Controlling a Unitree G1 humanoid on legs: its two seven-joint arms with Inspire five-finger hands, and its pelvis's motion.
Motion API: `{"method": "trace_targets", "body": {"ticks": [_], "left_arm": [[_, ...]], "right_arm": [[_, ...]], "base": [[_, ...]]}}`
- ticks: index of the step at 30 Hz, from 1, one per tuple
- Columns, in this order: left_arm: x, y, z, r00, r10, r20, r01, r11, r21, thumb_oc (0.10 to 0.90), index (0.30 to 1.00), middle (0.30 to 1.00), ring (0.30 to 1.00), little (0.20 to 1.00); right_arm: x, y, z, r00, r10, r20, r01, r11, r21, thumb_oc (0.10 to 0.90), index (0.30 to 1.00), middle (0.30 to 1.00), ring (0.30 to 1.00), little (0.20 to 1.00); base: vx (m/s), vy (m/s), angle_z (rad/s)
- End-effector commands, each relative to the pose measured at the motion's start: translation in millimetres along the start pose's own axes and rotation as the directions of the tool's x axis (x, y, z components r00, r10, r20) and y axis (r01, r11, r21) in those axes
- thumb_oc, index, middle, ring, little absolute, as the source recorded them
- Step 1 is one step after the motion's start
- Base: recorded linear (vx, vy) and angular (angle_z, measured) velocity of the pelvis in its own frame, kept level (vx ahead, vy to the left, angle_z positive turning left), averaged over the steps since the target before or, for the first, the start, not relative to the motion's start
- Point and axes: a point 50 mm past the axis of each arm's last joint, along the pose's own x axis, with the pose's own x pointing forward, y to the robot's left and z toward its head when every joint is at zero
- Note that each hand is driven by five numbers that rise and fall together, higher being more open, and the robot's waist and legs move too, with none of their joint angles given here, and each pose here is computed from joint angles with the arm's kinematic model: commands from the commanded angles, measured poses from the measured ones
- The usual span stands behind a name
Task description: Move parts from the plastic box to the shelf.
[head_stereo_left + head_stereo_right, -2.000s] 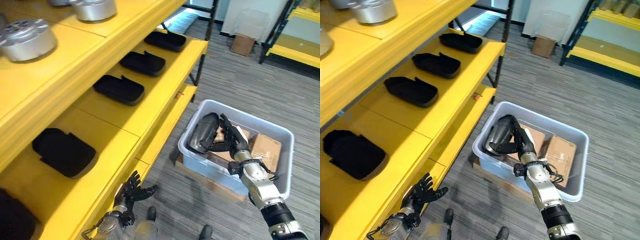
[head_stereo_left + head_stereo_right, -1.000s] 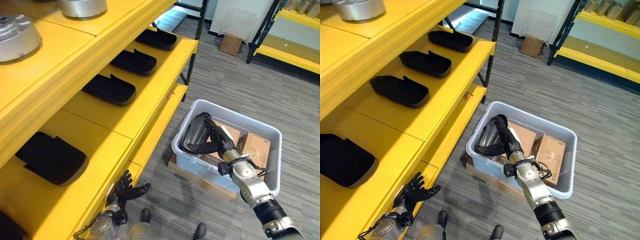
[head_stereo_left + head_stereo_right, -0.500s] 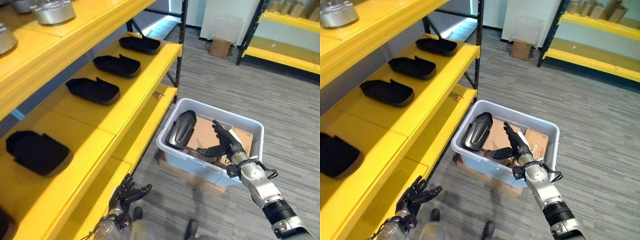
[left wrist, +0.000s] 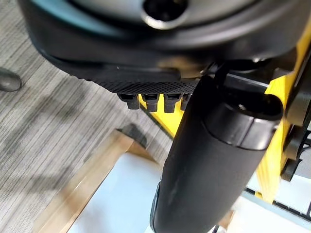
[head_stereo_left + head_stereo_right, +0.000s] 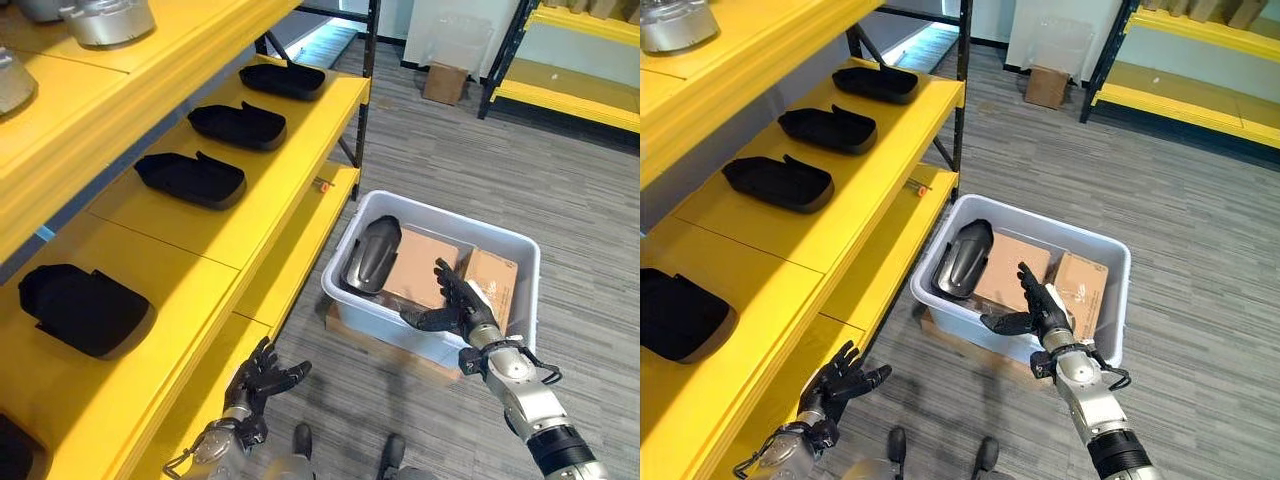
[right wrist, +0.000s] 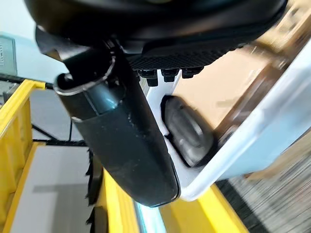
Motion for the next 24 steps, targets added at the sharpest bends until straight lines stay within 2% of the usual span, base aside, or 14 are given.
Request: {"method": "trace_targets", "body": {"ticks": [1, 11, 20, 24], "left_arm": [[-7, 0, 23, 0.991, -0.042, 0.131, 0.033, 0.997, 0.069, 0.900, 1.000, 1.000, 1.000, 1.000], [-8, 0, 29, 0.988, -0.050, 0.148, 0.039, 0.996, 0.077, 0.900, 1.000, 1.000, 1.000, 1.000], [1, 1, 58, 0.972, -0.070, 0.223, 0.029, 0.983, 0.182, 0.900, 1.000, 1.000, 1.000, 1.000], [1, 10, 66, 0.965, -0.022, 0.260, -0.019, 0.988, 0.154, 0.900, 1.000, 1.000, 1.000, 1.000]], "right_arm": [[14, -5, 69, 0.954, 0.001, 0.301, 0.019, 0.998, -0.064, 0.900, 1.000, 1.000, 1.000, 1.000], [19, 1, 82, 0.941, 0.024, 0.338, -0.001, 0.998, -0.069, 0.900, 1.000, 1.000, 1.000, 1.000], [25, 17, 104, 0.910, 0.061, 0.410, -0.033, 0.997, -0.074, 0.900, 1.000, 1.000, 1.000, 1.000], [32, 22, 114, 0.904, 0.080, 0.421, -0.056, 0.996, -0.069, 0.900, 1.000, 1.000, 1.000, 1.000]], "base": [[0.06, 0.017, 0.03], [0.05, 0.046, -0.01], [0.00, 0.136, 0.06], [0.10, -0.118, -0.02]]}}
